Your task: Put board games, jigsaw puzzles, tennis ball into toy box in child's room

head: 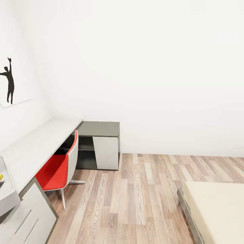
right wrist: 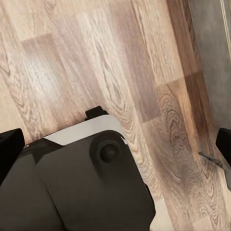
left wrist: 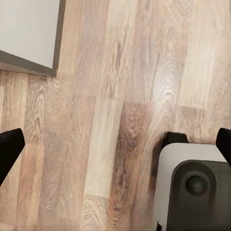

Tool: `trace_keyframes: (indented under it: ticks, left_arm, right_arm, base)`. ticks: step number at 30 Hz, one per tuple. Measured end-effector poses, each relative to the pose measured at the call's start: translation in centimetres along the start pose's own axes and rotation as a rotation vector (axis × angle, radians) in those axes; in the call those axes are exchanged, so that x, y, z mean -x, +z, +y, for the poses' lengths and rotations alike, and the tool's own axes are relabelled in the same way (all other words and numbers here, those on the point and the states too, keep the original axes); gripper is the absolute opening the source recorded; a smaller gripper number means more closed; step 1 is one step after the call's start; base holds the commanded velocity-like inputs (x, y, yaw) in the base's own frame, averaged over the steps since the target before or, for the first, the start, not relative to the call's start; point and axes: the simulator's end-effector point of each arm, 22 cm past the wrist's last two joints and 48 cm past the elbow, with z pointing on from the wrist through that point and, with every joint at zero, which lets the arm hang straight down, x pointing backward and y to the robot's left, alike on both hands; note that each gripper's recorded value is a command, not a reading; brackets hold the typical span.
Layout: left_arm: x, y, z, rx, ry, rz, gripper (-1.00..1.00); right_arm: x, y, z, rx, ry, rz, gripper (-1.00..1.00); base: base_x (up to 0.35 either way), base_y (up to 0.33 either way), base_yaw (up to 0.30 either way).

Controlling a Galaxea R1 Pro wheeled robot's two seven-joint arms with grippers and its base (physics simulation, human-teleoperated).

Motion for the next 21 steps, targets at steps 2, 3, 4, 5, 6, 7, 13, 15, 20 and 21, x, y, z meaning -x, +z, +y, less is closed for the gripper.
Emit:
trace_keyframes:
  ticks: [2, 3, 4, 5, 6, 7, 13, 15, 20, 21]
  left_arm:
    - [-0.3, 0.0, -0.1, -0.004, 0.010, 0.006, 1.00]
    - [-0.7, -0.1, -0.3, -0.007, 0.014, 0.012, 1.00]
    - [-0.8, -0.1, -0.4, -0.009, 0.015, 0.015, 1.00]
    - [-1.1, -0.1, -0.6, -0.012, 0.017, 0.021, 1.00]
    - [-1.2, -0.1, -0.7, -0.013, 0.018, 0.023, 1.00]
    - [-1.3, -0.2, -0.8, -0.014, 0.018, 0.025, 1.00]
    - [-2.0, -0.2, -1.7, -0.026, 0.019, 0.041, 1.00]
    - [-2.2, -0.2, -1.9, -0.029, 0.019, 0.047, 1.00]
    - [-3.5, -0.4, -2.3, -0.037, 0.021, 0.075, 1.00]
    - [-3.7, -0.4, -2.4, -0.038, 0.021, 0.080, 1.00]
  right_arm:
    - [-0.1, 0.0, 0.0, -0.001, 0.000, 0.001, 1.00]
    - [-0.1, 0.0, 0.0, 0.000, -0.001, 0.001, 1.00]
    - [-0.1, 0.0, 0.0, 0.000, -0.001, 0.002, 1.00]
    - [-0.2, 0.0, 0.0, 0.001, -0.001, 0.002, 1.00]
    - [-0.2, 0.0, 0.0, 0.002, -0.001, 0.002, 1.00]
    - [-0.2, 0.0, 0.0, 0.003, -0.001, 0.003, 1.00]
    - [-0.5, 0.1, 0.3, 0.019, -0.004, 0.010, 1.00]
    - [-0.6, 0.1, 0.4, 0.023, -0.006, 0.013, 1.00]
    - [-1.1, 0.2, 0.4, 0.026, -0.012, 0.029, 1.00]
    - [-1.3, 0.3, 0.4, 0.025, -0.015, 0.035, 1.00]
  base:
    - [0.000, 0.000, 0.000]
    - [0.000, 0.000, 0.000]
    - [0.000, 0.000, 0.000]
    - [0.000, 0.000, 0.000]
    - [0.000, 0.000, 0.000]
    - [0.000, 0.000, 0.000]
    - [0.000, 0.000, 0.000]
    - [0.000, 0.000, 0.000]
    - [0.000, 0.000, 0.000]
    - [0.000, 0.000, 0.000]
